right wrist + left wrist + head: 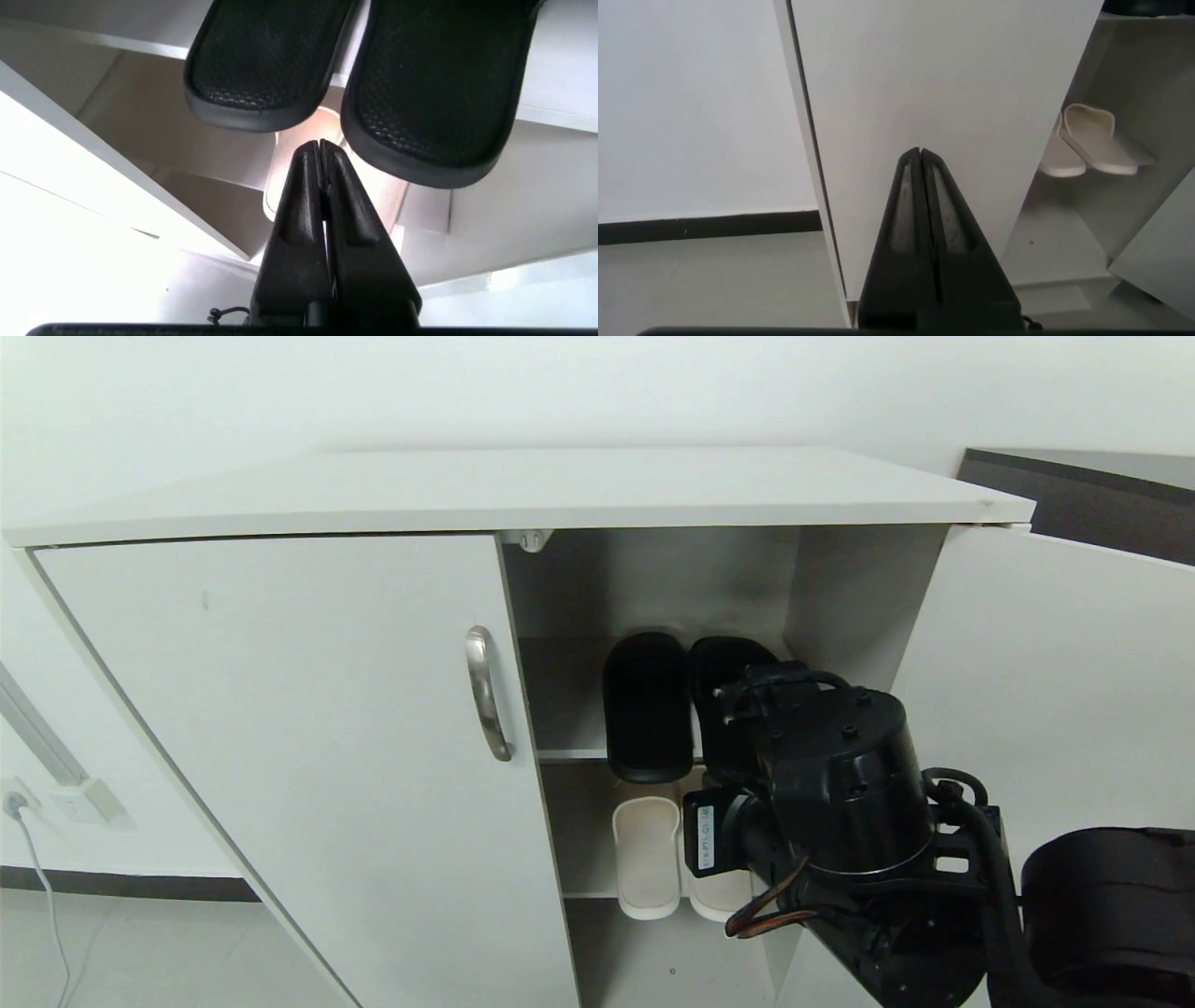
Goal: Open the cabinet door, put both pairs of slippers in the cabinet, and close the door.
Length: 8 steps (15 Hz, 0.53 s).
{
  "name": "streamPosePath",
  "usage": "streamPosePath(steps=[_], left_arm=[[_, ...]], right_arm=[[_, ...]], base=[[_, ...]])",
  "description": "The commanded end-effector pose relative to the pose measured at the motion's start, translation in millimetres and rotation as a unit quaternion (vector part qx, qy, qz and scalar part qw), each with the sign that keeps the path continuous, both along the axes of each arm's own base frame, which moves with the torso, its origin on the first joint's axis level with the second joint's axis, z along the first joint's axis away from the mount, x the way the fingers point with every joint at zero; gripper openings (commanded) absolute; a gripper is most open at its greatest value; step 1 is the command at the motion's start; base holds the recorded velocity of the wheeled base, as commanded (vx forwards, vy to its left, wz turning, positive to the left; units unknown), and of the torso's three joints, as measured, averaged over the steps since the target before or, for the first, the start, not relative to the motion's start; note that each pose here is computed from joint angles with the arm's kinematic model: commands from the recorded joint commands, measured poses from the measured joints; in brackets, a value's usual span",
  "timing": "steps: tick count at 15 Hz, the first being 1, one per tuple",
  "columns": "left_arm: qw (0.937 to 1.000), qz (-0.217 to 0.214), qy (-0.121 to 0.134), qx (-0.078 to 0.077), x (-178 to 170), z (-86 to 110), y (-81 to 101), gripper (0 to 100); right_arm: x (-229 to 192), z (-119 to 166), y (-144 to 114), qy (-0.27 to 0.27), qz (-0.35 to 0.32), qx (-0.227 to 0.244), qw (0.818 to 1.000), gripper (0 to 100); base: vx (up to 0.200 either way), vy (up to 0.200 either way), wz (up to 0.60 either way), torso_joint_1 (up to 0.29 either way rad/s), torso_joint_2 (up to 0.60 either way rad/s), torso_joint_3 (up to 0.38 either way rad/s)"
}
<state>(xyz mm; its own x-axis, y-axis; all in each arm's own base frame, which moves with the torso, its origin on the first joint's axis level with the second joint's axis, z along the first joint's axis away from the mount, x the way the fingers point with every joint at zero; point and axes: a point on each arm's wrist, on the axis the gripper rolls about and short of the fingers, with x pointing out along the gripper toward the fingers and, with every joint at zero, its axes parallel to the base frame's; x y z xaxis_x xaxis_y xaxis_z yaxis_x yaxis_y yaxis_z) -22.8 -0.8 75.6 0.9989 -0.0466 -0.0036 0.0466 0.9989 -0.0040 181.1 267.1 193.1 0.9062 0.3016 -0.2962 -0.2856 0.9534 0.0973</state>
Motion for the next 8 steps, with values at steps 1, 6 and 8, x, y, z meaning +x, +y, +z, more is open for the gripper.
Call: streamPosePath(steps=[1,6,8], left_arm=[[1.0,0.0,0.0,0.0,0.1,0.0,0.0,0],[1.0,0.0,0.001,0.0,0.1,-0.1,0.0,0],[1.0,0.0,0.001,-0.001,0.1,0.0,0.0,0]], right_arm=[[0.7,-3.2,1.5,0.002,0.0,-0.004,1.0,0],[0.7,-3.2,1.5,0.002,0.0,-0.004,1.0,0],[0.8,-4.1,1.6,0.003,0.0,-0.006,1.0,0]], base=[[0.0,0.0,0.0,0.0,0.0,0.0],[-0.16,0.0,0.0,0.005,0.0,0.002],[-0.2,0.0,0.0,-0.002,0.0,0.002]])
